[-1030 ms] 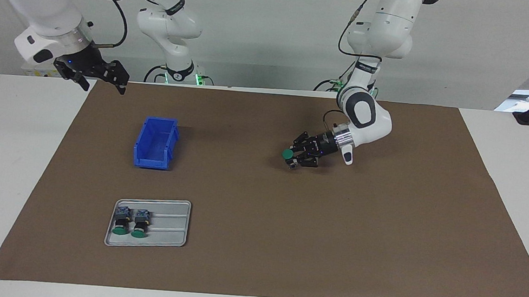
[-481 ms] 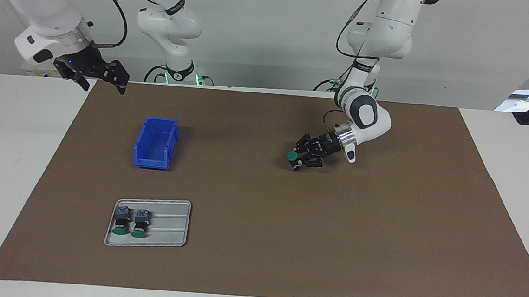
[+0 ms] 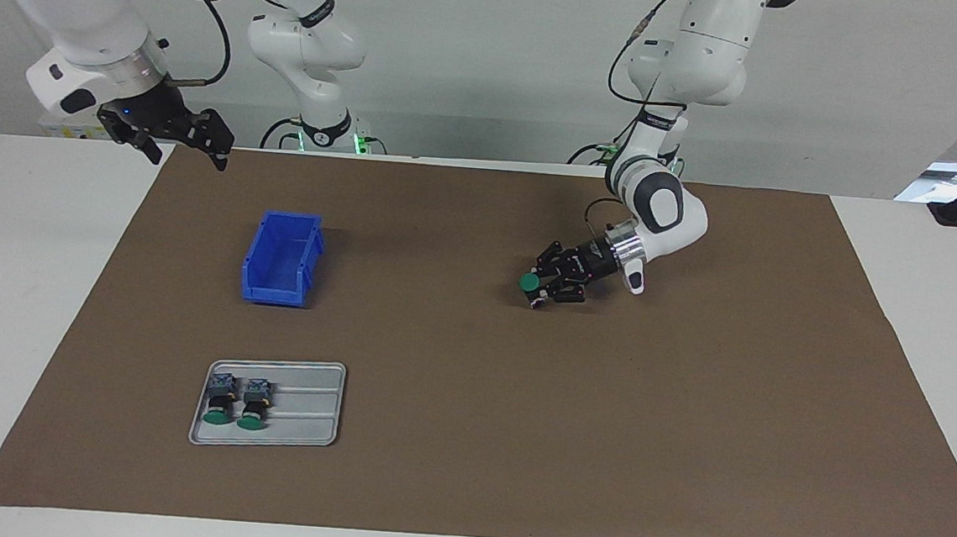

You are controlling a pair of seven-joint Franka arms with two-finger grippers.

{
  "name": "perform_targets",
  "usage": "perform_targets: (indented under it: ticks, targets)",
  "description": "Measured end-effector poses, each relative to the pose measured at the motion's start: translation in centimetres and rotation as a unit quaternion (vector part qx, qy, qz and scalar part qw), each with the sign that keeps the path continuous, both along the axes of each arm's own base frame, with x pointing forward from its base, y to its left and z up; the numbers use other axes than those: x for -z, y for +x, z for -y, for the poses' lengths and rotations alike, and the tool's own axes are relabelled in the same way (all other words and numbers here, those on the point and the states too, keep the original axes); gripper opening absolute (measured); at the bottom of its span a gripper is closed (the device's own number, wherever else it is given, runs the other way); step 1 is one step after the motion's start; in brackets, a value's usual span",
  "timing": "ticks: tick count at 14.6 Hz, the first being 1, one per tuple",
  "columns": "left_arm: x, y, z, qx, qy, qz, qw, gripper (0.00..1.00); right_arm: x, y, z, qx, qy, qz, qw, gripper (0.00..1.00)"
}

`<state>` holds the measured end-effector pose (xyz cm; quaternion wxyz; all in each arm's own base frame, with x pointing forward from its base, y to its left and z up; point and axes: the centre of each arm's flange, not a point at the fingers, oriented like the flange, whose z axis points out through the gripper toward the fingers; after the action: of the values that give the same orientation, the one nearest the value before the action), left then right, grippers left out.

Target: Place and press button with both arms

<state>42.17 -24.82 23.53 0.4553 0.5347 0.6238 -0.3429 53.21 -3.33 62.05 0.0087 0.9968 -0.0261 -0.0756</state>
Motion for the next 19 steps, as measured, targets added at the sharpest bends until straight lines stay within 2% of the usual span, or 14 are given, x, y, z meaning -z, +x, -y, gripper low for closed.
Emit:
perform_targets:
  ticks: [8,9,14,15,19]
  targets:
    - [0.0,-0.4,-0.3,-0.003,0.002,-0.002,1.000,0.33,0.0,0.0,0.0,0.000,0.000,0.000,1.000,1.00]
    - [-0.1,-0.4,-0.3,-0.003,0.003,-0.001,1.000,0.37,0.0,0.0,0.0,0.000,0.000,0.000,1.000,1.00]
    - [-0.2,-0.3,-0.6,-0.009,0.010,0.001,1.000,0.95,0.0,0.0,0.0,0.000,0.000,0.000,1.000,1.00]
    - [-0.3,-0.3,-0.7,-0.010,0.011,0.002,1.000,1.00,0.0,0.0,0.0,0.000,0.000,0.000,1.000,1.00]
    - [-1.6,0.1,-1.1,-0.022,0.023,0.012,0.999,1.00,0.0,0.0,0.0,0.000,0.000,0.000,1.000,1.00]
